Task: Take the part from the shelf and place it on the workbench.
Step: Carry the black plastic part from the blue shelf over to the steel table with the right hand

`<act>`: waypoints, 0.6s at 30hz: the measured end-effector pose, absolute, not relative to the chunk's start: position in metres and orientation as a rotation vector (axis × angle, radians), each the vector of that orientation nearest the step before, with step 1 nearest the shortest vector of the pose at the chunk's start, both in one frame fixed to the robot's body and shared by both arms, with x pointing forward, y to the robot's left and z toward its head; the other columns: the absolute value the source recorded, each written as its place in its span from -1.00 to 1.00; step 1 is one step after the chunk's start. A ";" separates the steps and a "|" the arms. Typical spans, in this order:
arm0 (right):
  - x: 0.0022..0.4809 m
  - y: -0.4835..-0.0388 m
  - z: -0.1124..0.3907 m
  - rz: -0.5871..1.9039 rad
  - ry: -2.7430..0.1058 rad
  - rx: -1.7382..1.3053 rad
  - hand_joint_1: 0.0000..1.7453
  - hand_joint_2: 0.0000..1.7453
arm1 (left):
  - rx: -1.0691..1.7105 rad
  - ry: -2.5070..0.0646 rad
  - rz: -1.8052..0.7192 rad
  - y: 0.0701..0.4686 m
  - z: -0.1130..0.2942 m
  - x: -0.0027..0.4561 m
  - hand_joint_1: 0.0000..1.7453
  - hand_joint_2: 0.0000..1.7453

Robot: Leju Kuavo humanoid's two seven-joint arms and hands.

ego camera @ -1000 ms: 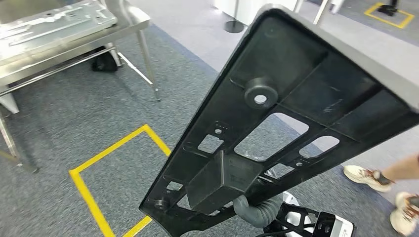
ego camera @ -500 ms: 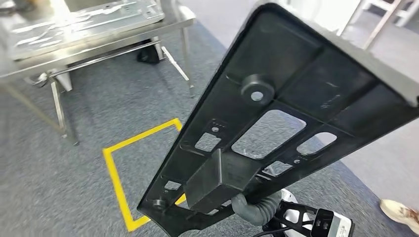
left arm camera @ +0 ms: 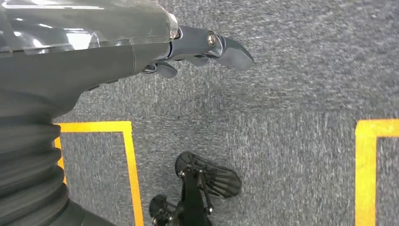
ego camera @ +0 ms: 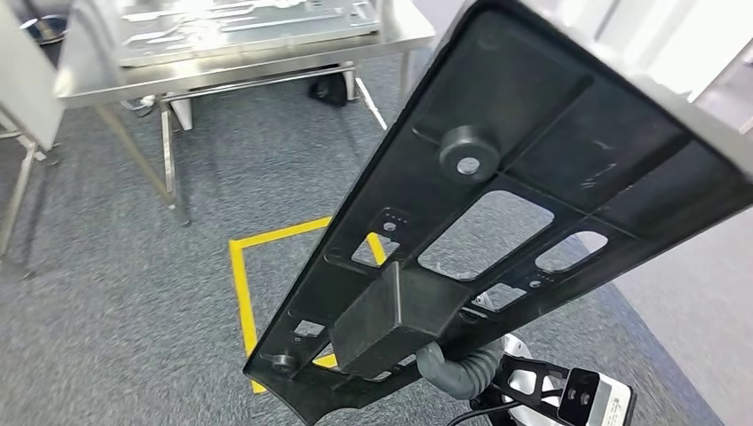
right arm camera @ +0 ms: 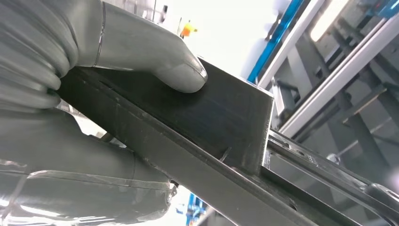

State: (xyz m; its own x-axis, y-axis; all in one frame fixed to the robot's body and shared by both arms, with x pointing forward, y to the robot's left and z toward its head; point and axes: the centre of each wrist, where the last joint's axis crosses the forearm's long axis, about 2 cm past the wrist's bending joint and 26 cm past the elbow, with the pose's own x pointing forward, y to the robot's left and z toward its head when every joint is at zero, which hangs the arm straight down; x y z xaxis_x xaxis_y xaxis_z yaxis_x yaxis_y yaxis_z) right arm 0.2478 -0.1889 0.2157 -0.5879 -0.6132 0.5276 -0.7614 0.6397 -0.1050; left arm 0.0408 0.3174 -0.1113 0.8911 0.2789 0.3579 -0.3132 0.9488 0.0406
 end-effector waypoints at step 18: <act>0.251 -0.188 0.220 0.389 -2.422 1.127 1.00 1.00 | 0.085 -0.388 0.303 0.316 -0.111 0.042 -1.00 1.00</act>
State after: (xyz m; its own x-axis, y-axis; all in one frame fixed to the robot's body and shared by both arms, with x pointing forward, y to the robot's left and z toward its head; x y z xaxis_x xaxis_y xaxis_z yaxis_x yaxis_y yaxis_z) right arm 0.2512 -0.1880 0.2204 -0.5717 -0.6516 0.4986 -0.7749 0.6284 -0.0673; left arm 0.0423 0.3156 -0.1112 0.8813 0.2750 0.3843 -0.3071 0.9514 0.0235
